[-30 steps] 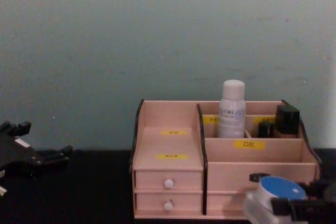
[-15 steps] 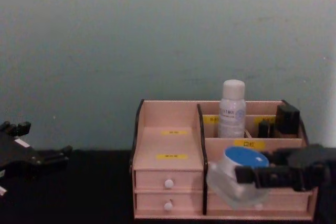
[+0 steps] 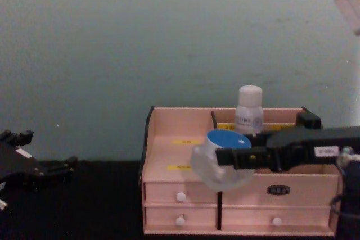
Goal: Pick up the facial cleanser and watermelon frost from the table and place them into the tiered storage box.
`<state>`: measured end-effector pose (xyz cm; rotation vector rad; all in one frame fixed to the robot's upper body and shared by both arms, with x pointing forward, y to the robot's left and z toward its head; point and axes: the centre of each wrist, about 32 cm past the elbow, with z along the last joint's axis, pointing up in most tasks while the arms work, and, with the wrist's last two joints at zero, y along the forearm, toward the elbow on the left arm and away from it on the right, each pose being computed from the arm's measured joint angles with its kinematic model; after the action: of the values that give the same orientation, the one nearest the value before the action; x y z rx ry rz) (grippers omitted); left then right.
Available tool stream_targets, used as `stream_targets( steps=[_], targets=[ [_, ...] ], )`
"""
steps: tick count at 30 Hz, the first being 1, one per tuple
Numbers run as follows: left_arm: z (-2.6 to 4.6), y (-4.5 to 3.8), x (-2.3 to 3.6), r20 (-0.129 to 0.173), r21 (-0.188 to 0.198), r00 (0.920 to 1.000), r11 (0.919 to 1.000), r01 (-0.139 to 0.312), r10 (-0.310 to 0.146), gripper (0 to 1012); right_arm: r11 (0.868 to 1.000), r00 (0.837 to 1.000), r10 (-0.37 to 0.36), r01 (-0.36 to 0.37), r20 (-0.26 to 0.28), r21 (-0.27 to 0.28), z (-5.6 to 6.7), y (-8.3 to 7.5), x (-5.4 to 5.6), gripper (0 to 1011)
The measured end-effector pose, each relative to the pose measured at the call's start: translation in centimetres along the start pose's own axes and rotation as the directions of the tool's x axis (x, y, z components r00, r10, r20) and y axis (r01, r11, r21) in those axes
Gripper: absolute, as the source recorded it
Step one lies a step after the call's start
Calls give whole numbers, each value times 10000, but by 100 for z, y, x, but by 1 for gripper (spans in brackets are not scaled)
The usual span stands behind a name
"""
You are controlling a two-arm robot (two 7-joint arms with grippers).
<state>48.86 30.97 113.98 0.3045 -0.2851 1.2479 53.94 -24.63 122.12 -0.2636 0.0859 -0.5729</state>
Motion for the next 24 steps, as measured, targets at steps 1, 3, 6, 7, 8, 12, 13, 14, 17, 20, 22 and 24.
stream_targets(
  steps=[1,3,6,7,8,12,13,14,17,20,22,24],
  targets=[
    [0,0,0,0,1,10000,10000,0,0,1001,10000,10000,-5,5,17,7,10,15,7,711],
    [0,0,0,-1,0,10000,10000,0,0,1001,10000,10000,-11,11,78,39,51,76,28,711],
    [0,0,0,0,0,10000,10000,0,0,1001,10000,10000,-19,19,96,25,78,127,48,711],
    [0,0,0,0,0,10000,10000,0,0,1001,10000,9999,-18,18,104,16,98,164,60,711],
    [0,0,0,-1,0,10000,10000,0,0,1001,10000,9999,-19,19,102,10,108,184,67,711],
    [0,0,0,0,1,10000,10000,0,0,1001,10000,10000,-48,49,71,-61,145,273,107,711],
    [0,0,0,0,0,10000,10000,0,0,1001,9999,10000,-72,73,39,-100,152,306,127,711],
    [0,0,0,0,1,10000,10000,-1,1,1001,9999,10000,-72,73,39,-100,152,306,127,711],
    [0,0,0,0,1,10000,10000,0,0,1001,9997,9999,-136,136,-48,-182,169,401,177,710],
    [0,0,0,0,1,10000,10000,0,0,1001,9996,9998,-187,184,-122,-203,178,467,208,710],
    [0,0,0,0,1,10000,10000,0,0,1001,9996,9997,-205,202,-147,-192,185,511,219,711],
    [0,0,0,0,1,10000,10000,0,0,1001,9995,9996,-233,229,-159,-201,186,537,229,711]
  ],
)
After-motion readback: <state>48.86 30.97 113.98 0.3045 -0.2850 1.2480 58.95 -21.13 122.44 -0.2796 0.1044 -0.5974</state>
